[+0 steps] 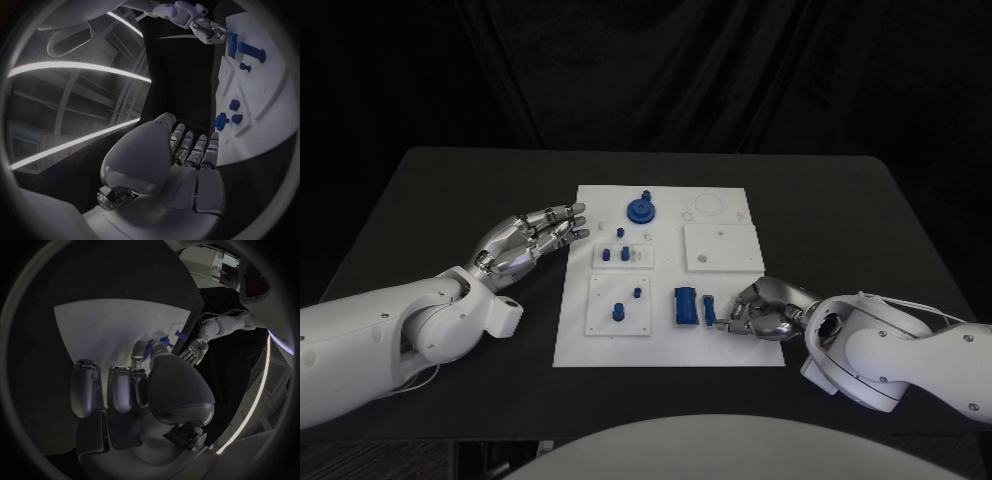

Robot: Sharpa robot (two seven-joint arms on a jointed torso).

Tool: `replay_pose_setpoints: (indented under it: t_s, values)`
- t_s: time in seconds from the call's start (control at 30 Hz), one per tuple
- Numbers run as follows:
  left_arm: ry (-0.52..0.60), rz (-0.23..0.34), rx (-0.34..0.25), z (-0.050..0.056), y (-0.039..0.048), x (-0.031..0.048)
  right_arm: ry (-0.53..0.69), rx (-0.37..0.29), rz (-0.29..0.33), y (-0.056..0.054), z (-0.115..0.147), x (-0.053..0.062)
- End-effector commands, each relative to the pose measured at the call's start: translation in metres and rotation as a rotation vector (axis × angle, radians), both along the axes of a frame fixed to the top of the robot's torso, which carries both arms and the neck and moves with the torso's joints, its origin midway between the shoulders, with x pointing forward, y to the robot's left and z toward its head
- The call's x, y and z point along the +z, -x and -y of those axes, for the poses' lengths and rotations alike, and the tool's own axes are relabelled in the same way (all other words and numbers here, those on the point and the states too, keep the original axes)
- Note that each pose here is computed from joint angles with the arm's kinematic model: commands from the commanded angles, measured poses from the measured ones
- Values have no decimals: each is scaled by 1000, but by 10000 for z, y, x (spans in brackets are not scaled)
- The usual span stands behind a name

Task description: Assemble the parts on the task board

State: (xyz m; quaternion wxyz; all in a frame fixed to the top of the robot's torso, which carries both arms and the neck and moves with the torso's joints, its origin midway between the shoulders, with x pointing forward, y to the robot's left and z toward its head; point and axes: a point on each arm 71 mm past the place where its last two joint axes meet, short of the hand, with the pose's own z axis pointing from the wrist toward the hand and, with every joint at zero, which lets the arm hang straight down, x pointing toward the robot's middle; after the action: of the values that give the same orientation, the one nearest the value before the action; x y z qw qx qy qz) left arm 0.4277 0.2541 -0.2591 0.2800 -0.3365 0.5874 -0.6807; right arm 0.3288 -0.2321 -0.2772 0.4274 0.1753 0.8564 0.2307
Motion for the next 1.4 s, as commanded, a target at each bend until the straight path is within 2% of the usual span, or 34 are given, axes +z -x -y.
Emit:
replay_pose_setpoints:
  t_s: [0.03, 0.6, 1.07, 1.4]
  values:
    - [16, 7, -13, 18, 11, 5, 22, -2, -18, 8, 4, -25]
    - [16, 4, -17, 30, 8, -4, 29, -16, -10, -42, 1, -52]
    - [17, 1, -21, 40, 8, -11, 48, 24, -51, -42, -40, -92]
    - [17, 0, -21, 39, 10, -13, 43, 41, -52, -38, -53, -91]
